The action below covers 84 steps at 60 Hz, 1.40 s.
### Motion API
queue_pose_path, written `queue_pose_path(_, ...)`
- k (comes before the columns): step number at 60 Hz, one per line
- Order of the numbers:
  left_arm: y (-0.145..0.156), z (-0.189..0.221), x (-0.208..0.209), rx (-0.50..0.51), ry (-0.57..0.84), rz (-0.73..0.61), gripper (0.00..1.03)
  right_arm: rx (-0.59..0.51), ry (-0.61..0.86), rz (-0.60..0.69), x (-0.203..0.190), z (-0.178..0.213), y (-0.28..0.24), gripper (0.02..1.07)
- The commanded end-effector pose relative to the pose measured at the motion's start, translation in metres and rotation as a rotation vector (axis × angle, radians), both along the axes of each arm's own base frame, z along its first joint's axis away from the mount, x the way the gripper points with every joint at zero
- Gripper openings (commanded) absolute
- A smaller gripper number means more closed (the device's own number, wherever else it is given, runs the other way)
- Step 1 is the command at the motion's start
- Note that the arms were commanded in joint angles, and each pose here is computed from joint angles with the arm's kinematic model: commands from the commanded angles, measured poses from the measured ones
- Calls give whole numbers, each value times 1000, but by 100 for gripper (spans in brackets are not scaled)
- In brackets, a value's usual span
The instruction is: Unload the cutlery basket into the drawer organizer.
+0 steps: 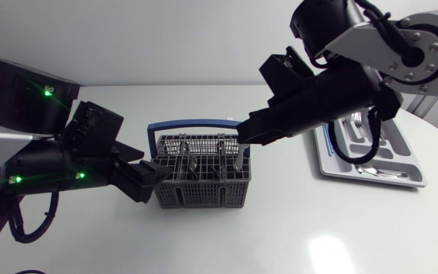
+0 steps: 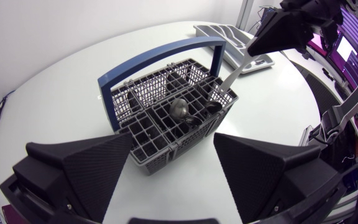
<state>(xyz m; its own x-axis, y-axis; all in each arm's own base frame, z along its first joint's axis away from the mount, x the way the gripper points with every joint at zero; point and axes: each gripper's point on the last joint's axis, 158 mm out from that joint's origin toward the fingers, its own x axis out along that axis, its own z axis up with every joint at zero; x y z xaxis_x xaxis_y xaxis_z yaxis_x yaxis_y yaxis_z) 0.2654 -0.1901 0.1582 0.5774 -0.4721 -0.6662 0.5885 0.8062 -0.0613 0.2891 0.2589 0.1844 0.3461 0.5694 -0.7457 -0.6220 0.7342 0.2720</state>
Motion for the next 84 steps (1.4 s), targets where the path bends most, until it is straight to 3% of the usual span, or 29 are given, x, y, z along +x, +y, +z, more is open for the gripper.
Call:
queue_pose_path(1,-3,-15,-6,16,29,-17,91,11,-33,56,-11,13,4,8)
queue_pose_path(18,-3,-16,-7,16,30,-18,91,41,-143,71,-24,44,-15,8)
queue_pose_path(37,-5,-12,-7,13,25,-25,91,-20,-138,-196,-3,49,-109,8)
queue_pose_path(45,-5,-12,-7,13,25,-25,91,-89,-123,-334,10,35,-161,8)
queue_pose_path(62,-7,-13,-10,15,28,-35,91,-344,-96,-589,35,-21,-274,8)
queue_pose_path(84,-10,-9,-14,12,23,-51,91,-585,-10,-808,66,-95,-392,8)
